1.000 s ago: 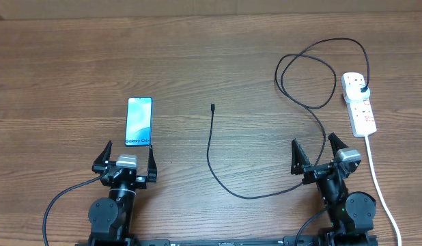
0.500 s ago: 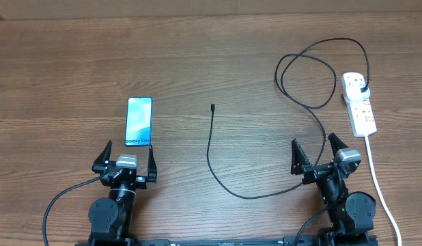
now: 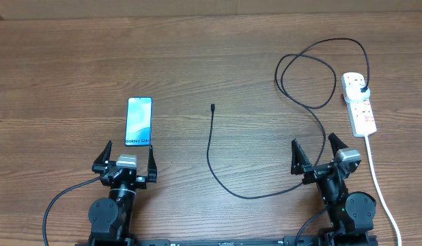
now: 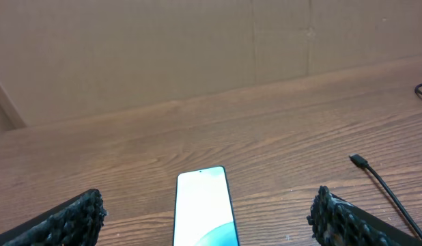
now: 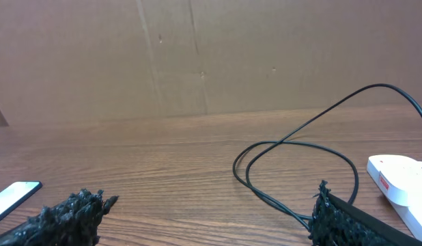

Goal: Plug charger to phone and switch on socket

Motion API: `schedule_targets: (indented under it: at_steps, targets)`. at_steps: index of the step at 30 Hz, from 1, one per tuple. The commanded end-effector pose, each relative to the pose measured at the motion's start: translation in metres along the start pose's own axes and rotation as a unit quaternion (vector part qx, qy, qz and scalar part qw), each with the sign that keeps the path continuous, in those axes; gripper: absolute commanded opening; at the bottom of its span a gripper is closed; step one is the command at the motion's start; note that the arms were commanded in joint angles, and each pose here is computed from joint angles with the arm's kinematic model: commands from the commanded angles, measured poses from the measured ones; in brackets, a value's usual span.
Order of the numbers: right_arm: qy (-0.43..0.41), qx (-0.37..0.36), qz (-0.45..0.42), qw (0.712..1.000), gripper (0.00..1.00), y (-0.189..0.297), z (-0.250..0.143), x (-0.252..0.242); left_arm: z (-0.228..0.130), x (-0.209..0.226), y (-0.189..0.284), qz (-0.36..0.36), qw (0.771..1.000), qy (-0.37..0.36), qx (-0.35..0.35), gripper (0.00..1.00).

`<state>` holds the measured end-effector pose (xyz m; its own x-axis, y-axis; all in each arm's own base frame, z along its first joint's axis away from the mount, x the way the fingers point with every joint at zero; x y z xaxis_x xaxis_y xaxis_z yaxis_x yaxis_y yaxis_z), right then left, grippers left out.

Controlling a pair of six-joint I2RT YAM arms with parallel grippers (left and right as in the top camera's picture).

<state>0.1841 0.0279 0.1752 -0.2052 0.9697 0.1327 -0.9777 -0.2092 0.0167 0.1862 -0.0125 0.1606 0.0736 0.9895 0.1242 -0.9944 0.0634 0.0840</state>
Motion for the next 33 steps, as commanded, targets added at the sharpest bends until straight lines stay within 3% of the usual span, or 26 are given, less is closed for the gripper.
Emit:
schedule_targets:
  at_steps: [1, 33]
  targets:
    - [-0.001, -0.002, 0.003, 1.000, 1.00, 0.0000, -0.0021, 0.0005, -0.0002, -0.0001, 0.0003, 0.000, 1.000, -0.004, -0.003, 0.99]
    - [-0.001, -0.002, 0.003, 1.000, 1.00, 0.0000, -0.0021, 0.0005, 0.0002, -0.0025, 0.0003, -0.011, 1.000, -0.004, -0.005, 1.00]
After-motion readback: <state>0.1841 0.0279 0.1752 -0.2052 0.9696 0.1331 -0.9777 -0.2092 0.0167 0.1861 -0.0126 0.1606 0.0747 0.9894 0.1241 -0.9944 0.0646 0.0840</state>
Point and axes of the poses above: each gripper's point midway between its finger pads, its own y axis back along the fingers, its own x axis along the line the jaws close on, z = x × y, the point moved 6 cm from there along y, back along the fingers, and after that the axes turned 1 degree about y, right-handed, at the moved point
